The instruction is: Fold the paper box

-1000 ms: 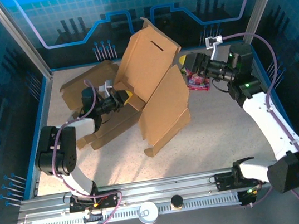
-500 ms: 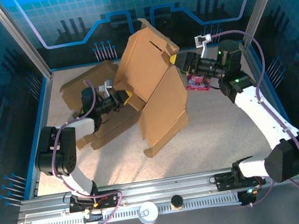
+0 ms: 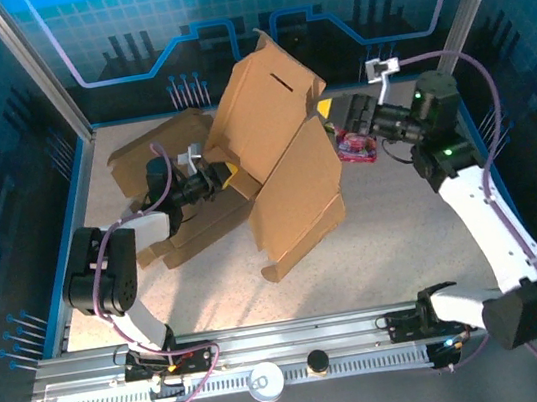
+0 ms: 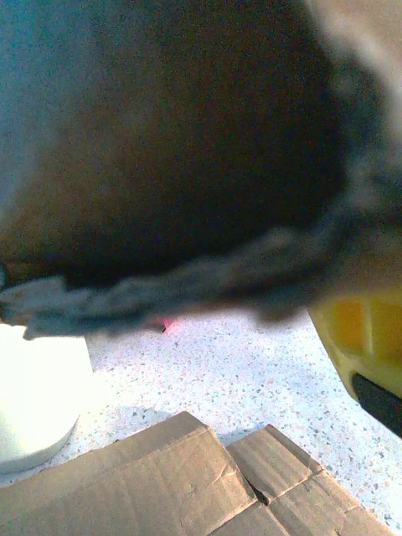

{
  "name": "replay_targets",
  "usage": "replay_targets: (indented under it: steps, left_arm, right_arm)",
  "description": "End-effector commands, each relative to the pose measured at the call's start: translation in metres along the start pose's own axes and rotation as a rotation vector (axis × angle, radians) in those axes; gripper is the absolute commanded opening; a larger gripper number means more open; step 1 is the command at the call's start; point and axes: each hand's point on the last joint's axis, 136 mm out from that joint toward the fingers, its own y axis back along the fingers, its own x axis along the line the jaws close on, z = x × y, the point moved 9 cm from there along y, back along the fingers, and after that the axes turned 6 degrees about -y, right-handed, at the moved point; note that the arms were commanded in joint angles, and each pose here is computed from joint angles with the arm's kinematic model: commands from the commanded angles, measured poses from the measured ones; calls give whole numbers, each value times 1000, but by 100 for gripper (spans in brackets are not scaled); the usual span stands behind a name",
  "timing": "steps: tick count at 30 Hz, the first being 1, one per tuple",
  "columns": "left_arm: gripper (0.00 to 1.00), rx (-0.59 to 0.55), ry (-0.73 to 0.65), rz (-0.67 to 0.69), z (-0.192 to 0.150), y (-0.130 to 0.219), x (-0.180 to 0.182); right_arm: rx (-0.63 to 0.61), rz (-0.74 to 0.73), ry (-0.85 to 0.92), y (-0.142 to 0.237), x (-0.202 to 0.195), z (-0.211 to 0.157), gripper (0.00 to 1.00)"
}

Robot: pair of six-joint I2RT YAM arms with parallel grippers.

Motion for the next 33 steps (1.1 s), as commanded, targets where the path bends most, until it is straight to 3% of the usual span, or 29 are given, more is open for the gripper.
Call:
replay_targets:
  steps: [1, 6, 12, 22, 33]
  left_arm:
    - [0, 8, -23, -28, 2, 4, -5]
    - [0, 15, -28, -30, 1, 5, -6]
    - [0, 29, -37, -13, -1, 6, -7]
    - [0, 52, -75, 47, -3, 7, -12]
    - [0, 56, -127, 101, -4, 10, -22]
  right_arm:
    - [15, 82, 102, 19, 27, 10, 71]
    - [6, 50, 105, 14, 17, 39, 72]
    - [111, 84, 128, -19, 7, 64, 67]
    - [269, 91, 178, -61, 7, 50, 61]
    - [288, 63, 165, -66, -6, 37, 52]
